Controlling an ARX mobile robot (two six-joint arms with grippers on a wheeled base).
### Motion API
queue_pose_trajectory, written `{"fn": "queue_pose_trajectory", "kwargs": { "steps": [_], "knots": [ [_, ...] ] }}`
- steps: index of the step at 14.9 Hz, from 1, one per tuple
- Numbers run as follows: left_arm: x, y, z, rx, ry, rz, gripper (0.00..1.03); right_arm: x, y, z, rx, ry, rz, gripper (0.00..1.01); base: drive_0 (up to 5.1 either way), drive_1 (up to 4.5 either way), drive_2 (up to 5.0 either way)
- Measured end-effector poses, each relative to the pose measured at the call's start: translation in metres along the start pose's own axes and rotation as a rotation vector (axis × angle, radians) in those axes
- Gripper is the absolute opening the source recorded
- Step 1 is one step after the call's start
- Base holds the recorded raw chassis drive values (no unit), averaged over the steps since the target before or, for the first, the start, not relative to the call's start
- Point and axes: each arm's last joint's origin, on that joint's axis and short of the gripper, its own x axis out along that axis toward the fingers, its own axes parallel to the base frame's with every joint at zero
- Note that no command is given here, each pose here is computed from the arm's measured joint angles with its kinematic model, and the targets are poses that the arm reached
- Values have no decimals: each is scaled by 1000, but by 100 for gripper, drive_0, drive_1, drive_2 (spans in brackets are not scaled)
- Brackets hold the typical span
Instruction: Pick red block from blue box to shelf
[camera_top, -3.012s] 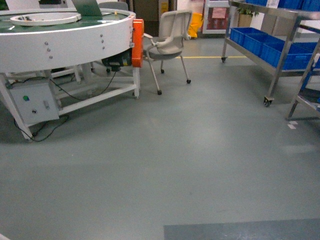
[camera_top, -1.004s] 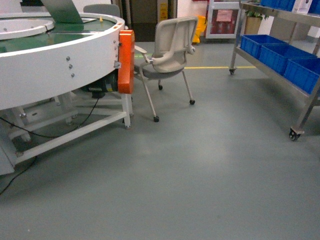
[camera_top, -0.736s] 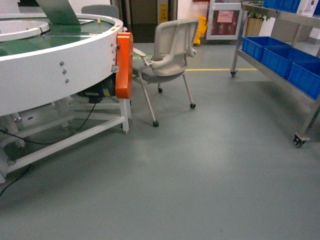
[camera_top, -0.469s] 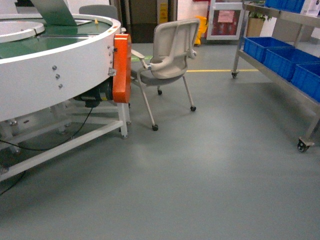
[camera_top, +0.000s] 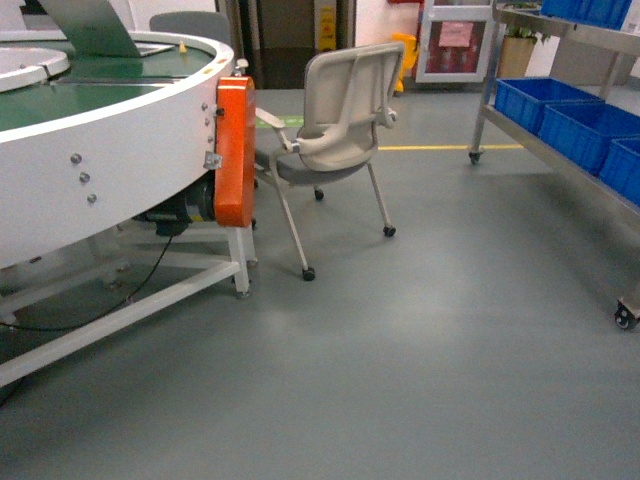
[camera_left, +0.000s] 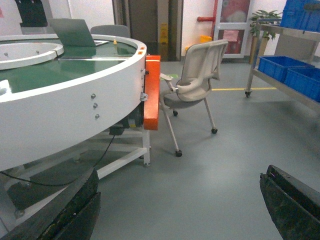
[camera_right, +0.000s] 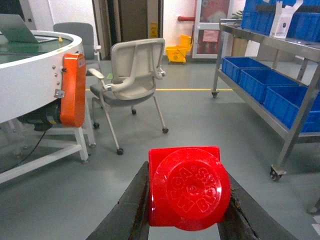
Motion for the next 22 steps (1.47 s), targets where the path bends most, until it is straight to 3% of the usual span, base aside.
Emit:
{"fn": "queue_pose_trajectory", "kwargs": {
  "steps": [14, 21, 22],
  "knots": [
    [0, 0, 0, 0, 0, 0, 98, 0, 0, 0, 0, -3, 0, 28, -3, 411, -418],
    [0, 0, 0, 1, 1, 1, 97, 0, 0, 0, 0, -2, 1, 28, -152, -152, -152],
    [0, 0, 0, 0, 1, 1, 84, 0, 0, 0, 0, -2, 1, 28, -143, -143, -143]
  ]
}}
